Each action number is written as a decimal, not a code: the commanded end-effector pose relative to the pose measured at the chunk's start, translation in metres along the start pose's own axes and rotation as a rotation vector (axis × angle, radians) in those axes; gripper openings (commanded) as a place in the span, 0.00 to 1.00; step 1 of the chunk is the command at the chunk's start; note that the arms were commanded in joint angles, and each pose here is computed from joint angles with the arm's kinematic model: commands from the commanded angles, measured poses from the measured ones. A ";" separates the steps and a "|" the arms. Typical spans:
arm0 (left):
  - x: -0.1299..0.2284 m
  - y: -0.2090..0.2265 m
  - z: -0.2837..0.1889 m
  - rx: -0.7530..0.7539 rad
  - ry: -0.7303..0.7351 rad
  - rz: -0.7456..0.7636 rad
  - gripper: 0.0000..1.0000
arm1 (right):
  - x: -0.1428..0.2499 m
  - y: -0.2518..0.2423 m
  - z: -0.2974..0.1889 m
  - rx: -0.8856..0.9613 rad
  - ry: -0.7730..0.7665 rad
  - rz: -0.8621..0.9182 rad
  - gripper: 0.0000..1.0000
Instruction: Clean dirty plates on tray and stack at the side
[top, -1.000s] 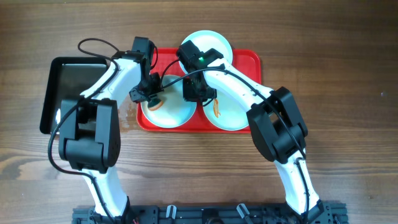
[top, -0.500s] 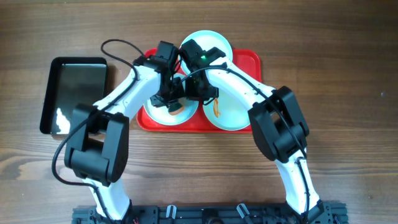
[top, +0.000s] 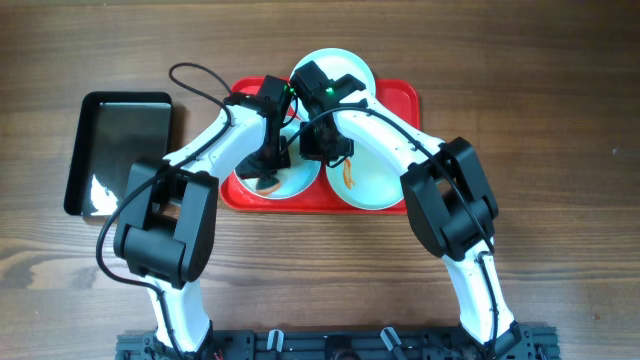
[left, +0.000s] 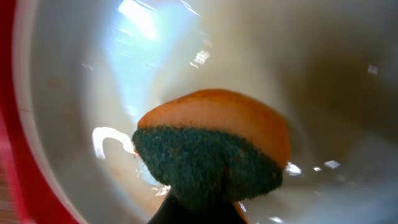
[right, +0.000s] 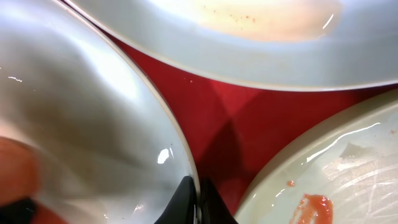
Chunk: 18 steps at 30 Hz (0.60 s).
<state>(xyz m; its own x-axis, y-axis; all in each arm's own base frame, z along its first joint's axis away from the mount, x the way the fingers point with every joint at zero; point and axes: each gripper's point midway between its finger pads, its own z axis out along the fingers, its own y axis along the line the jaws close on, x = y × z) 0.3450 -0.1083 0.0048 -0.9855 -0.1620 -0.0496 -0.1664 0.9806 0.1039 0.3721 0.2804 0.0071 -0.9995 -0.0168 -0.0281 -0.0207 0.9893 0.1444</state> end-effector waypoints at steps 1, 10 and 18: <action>-0.021 0.049 0.010 -0.313 -0.120 0.053 0.04 | 0.004 -0.005 0.008 0.054 0.000 -0.005 0.04; -0.074 0.075 -0.002 -0.410 -0.316 0.038 0.04 | 0.004 -0.005 0.008 0.054 0.001 -0.004 0.04; -0.100 0.053 -0.074 -0.160 -0.459 -0.116 0.04 | 0.001 -0.002 0.008 0.040 -0.009 -0.006 0.04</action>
<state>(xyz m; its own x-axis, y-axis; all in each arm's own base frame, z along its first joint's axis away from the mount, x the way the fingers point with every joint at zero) 0.4076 -0.0522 0.0244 -0.9373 -0.0740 -0.3405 -0.2003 0.9140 0.3527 0.3768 0.2883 0.0095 -0.9992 -0.0060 -0.0404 -0.0133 0.9829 0.1836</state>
